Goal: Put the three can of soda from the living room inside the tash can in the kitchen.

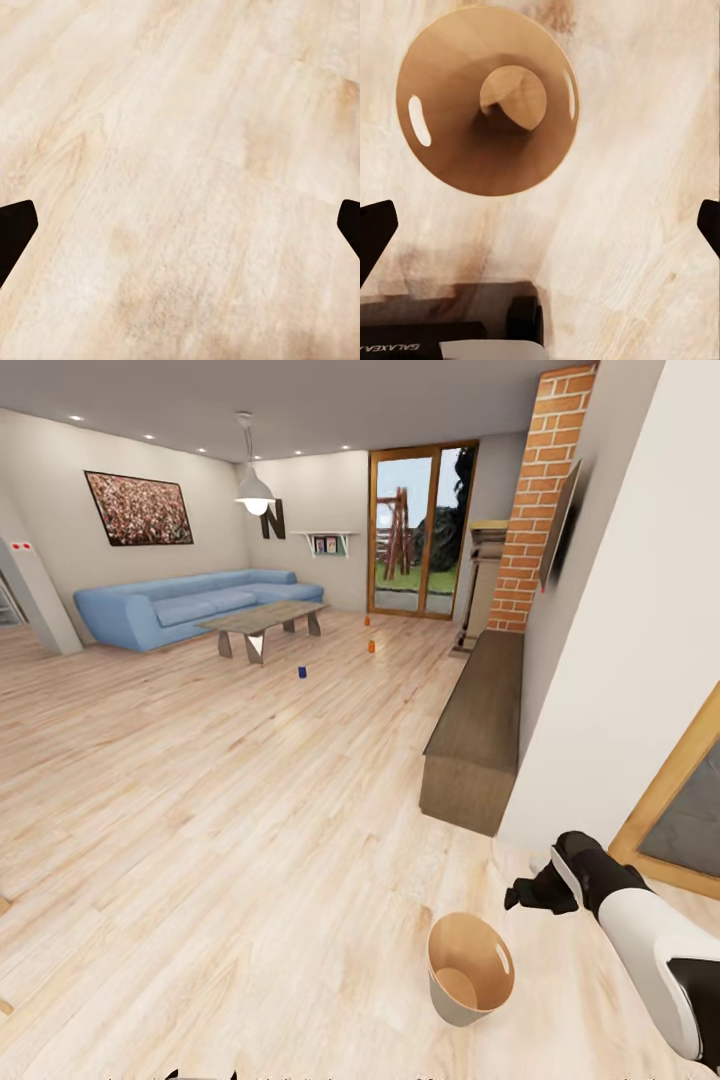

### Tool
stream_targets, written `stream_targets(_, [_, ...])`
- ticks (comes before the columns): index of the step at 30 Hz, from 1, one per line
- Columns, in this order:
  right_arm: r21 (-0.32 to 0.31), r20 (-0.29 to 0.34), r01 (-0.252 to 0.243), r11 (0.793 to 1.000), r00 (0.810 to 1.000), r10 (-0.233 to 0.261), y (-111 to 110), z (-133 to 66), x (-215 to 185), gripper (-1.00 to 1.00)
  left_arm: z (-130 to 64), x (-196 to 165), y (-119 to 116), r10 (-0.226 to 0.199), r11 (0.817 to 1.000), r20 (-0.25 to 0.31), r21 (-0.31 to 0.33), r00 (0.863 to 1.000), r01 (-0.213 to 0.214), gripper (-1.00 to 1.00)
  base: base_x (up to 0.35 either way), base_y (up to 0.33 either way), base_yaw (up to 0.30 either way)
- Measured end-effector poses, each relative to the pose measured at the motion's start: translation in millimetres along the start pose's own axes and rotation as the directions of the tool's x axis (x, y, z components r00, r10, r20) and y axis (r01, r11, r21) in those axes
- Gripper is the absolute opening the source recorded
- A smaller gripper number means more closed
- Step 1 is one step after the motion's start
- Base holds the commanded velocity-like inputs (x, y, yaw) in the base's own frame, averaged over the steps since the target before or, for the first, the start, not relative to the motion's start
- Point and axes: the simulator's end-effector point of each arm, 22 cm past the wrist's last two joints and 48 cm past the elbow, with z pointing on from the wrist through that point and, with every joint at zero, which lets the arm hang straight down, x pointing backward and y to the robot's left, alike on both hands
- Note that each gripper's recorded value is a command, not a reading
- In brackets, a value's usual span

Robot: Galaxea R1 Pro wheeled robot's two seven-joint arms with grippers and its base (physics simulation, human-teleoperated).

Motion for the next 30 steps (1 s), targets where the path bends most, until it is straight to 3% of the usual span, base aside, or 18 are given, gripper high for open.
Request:
stream_targets(9, [0.056,0.026,0.056,0.997,0.998,-0.057,-9,7.8,-11,1.00,9.8,17,1,0.001,1.000,-0.005,0.000,1.000,-0.001,1.00,0.000,0.000,0.000])
stream_targets(30, [0.050,0.014,0.060,0.997,0.998,-0.061,-9,64.0,4,1.00,33.0,67,5,-0.001,1.000,-0.036,-0.001,0.999,0.001,1.00,0.000,0.000,0.000])
